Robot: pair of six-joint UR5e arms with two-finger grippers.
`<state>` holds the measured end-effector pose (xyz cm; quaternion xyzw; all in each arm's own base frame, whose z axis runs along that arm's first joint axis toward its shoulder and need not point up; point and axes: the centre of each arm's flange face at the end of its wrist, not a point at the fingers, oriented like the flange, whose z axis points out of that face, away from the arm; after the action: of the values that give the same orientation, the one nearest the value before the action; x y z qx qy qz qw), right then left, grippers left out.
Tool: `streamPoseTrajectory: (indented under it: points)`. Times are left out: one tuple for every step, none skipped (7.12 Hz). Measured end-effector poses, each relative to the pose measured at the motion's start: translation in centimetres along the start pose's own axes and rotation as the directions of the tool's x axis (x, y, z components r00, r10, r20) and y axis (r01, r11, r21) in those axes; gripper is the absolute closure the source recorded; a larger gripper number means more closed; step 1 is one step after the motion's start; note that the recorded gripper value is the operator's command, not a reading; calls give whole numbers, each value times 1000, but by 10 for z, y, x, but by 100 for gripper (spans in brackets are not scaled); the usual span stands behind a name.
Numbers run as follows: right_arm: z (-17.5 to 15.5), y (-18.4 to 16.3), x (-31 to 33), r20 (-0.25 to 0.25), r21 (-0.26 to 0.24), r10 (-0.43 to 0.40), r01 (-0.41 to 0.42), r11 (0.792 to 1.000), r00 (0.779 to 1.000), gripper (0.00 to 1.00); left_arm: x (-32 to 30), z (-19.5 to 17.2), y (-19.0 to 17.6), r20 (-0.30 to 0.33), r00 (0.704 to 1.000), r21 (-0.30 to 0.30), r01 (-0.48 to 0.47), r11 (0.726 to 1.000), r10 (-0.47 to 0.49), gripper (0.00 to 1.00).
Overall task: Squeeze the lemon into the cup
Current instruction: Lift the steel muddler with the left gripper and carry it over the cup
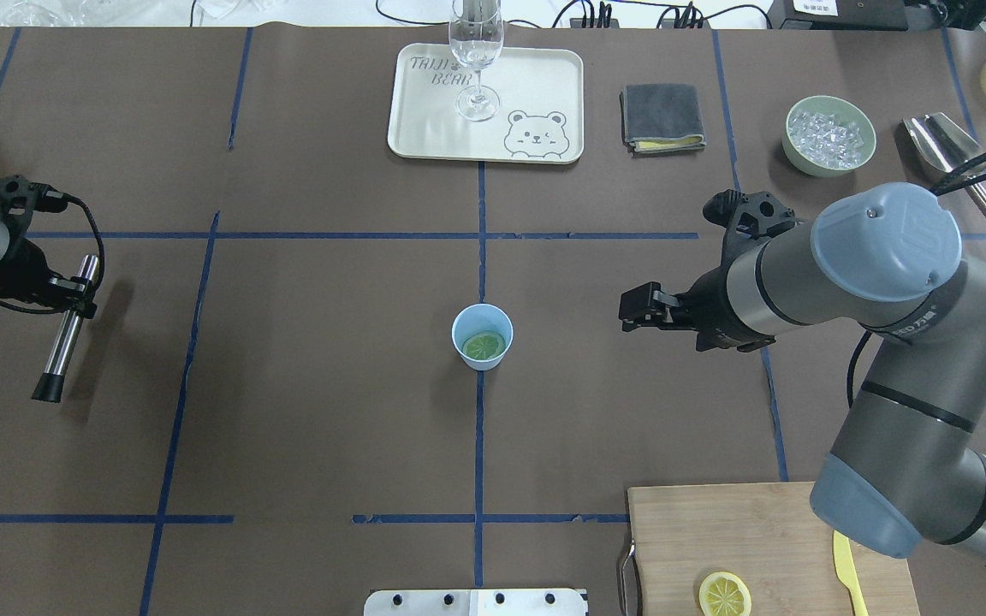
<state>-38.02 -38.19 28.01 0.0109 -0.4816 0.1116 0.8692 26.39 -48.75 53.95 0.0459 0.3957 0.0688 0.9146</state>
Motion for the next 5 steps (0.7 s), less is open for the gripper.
streamPoseTrajectory:
  points:
    - [-4,1,2,3,1,-1,1,1000,1000,0,21,-25,-2,-7,1000,46,-20,999,20,100]
    - [-7,3,5,3,1,-1,1,1000,1000,0,47,-49,-4,-22,999,86,-46,995,48,100]
    - [-9,3,9,2,3,0,0,1000,1000,0,89,-69,-6,-46,994,135,-96,986,103,100]
    - [-12,4,14,0,4,2,-2,1000,1000,0,146,-88,-10,-75,982,202,-154,967,172,100]
    - [-18,5,19,0,7,4,-4,1000,1000,0,200,-106,-17,-105,968,264,-193,945,227,100]
